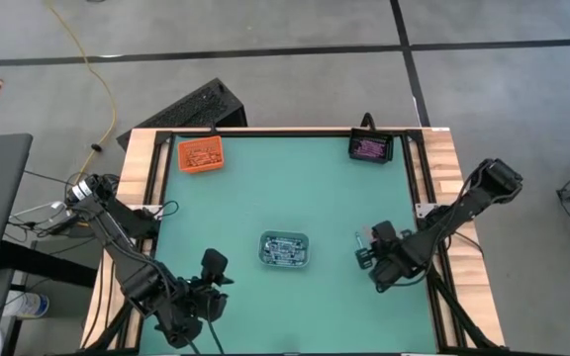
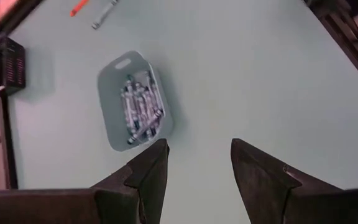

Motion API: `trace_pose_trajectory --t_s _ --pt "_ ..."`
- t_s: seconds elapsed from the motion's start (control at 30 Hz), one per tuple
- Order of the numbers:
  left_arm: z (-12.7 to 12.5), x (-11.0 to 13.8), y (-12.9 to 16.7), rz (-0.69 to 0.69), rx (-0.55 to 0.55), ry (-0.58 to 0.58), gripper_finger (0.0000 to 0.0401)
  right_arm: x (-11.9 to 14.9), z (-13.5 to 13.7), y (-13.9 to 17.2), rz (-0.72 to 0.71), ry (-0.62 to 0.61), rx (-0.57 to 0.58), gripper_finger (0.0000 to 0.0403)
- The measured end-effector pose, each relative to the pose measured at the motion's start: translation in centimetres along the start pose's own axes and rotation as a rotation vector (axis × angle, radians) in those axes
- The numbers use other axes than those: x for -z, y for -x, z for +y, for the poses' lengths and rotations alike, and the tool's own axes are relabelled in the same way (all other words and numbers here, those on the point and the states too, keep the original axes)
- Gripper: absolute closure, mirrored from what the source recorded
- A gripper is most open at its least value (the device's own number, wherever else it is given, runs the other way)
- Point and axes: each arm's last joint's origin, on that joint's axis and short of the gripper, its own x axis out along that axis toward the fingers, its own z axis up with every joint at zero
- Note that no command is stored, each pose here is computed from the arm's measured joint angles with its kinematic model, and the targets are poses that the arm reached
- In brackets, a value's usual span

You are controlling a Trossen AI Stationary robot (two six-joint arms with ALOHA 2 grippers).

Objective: Sort crayons
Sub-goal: Put the orange crayon into the orange bin

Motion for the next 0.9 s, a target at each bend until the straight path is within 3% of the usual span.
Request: trace_pose_trajectory --t_s 0.23,0.63,0.9 --pt "0.1 -0.9 0.0 -0.089 -0.074 0.022 0.0237 -1.3 3.6 3.7 -0.236 0.184 -0.209 0.0402" --pt "0.9 -4.1 0.5 -0.363 -0.171 0.052 0.0237 -2.3 10.7 13.7 -0.747 0.578 -0.655 0.0403" --pt "2.1 -6.8 1.6 -0.605 -0.235 0.05 0.0237 -0.2 13.0 16.3 -1.046 0.837 -0.764 0.0403"
